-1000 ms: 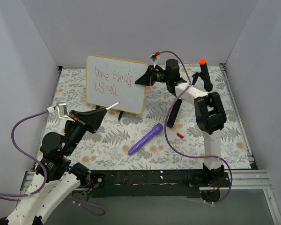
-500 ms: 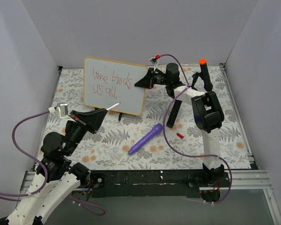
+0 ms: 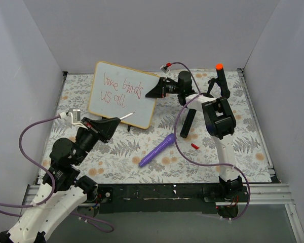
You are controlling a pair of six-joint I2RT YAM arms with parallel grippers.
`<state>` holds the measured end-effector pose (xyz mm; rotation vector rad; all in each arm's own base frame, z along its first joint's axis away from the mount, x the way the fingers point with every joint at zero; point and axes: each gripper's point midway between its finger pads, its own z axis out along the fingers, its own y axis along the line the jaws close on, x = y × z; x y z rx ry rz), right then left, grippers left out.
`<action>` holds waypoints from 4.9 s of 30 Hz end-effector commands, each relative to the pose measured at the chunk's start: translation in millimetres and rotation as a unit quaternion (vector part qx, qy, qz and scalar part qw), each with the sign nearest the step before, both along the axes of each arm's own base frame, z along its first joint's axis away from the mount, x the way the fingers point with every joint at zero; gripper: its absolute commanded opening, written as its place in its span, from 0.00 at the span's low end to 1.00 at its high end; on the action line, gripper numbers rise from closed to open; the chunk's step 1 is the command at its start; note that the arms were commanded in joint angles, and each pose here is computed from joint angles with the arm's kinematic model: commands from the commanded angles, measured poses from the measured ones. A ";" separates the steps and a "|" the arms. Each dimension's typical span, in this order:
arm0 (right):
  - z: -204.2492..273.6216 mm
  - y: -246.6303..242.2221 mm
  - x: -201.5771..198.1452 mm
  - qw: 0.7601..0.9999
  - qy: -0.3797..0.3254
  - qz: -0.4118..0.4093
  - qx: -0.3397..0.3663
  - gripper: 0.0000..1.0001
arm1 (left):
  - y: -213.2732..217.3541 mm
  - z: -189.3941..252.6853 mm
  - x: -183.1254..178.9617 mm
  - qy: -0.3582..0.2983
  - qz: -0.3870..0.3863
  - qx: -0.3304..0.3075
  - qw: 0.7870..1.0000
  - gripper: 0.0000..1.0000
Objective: Write a sentence on the whiteboard
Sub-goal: Place the whiteboard on the whiteboard stand, then close the whiteboard marker at the center of the board.
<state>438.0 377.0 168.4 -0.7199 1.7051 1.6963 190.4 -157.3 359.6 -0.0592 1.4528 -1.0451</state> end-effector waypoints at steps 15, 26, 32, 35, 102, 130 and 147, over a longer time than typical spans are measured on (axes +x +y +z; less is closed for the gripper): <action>35.4 -1.4 13.3 0.988 -0.128 0.078 0.028 0.05 | -9.4 5.5 -2.9 -0.002 -0.028 0.016 0.999 0.00; 39.3 16.2 3.4 0.990 -0.114 0.078 0.021 0.21 | -11.0 7.0 -3.8 -0.007 -0.033 0.025 0.999 0.00; 36.1 18.2 2.2 0.991 -0.112 0.074 0.010 0.34 | -7.6 6.8 -6.4 -0.011 -0.029 0.023 0.999 0.00; 37.7 18.2 1.0 0.990 -0.116 0.074 0.006 0.45 | -8.2 6.0 -6.7 -0.011 -0.031 0.025 0.999 0.00; 9.6 -221.3 -183.5 0.880 -0.225 -0.063 -0.413 0.98 | -27.6 1.8 -48.9 -0.084 -0.142 -0.004 0.986 0.00; -70.4 -279.5 -226.7 0.858 -0.180 -0.041 -0.480 0.85 | -34.3 -26.4 -40.9 -0.045 -0.149 -0.021 0.988 0.00; -102.4 -265.2 -218.8 0.875 -0.127 -0.010 -0.468 0.52 | -41.2 -39.8 -34.7 -0.038 -0.156 -0.008 0.987 0.00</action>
